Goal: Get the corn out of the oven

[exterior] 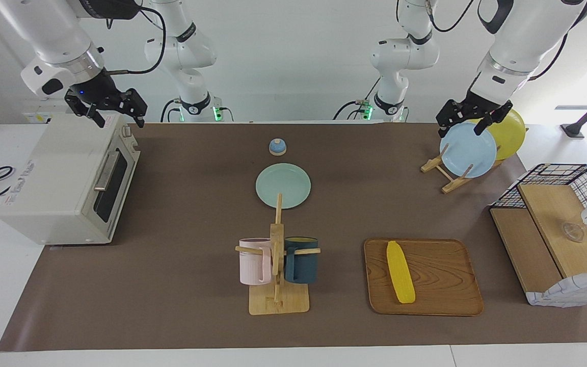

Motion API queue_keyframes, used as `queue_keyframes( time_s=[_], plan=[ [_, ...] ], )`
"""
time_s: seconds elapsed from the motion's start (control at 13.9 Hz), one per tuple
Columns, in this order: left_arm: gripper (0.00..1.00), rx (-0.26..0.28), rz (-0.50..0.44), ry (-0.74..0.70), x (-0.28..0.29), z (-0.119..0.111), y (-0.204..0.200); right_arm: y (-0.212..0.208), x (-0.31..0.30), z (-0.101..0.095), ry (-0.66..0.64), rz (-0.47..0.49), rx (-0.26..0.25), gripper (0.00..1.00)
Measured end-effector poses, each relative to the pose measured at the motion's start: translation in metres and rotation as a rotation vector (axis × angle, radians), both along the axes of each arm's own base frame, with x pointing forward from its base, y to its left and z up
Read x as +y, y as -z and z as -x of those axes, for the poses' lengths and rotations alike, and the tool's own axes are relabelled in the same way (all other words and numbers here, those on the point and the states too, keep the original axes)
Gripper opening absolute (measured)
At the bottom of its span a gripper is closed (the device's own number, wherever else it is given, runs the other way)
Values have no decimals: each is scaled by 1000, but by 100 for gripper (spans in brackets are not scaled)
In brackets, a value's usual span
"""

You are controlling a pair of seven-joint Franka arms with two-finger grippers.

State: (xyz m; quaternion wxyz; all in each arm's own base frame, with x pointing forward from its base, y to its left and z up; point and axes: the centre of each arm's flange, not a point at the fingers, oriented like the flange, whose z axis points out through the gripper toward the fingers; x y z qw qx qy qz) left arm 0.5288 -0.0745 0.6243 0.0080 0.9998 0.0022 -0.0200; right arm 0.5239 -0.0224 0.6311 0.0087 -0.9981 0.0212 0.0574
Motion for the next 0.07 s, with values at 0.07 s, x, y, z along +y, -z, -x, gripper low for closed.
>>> queue_keyframes(
  time_s=[0.07],
  plan=[
    [100,0,0,0,0,0,0,0,0,0,0,0,0,100]
  ],
)
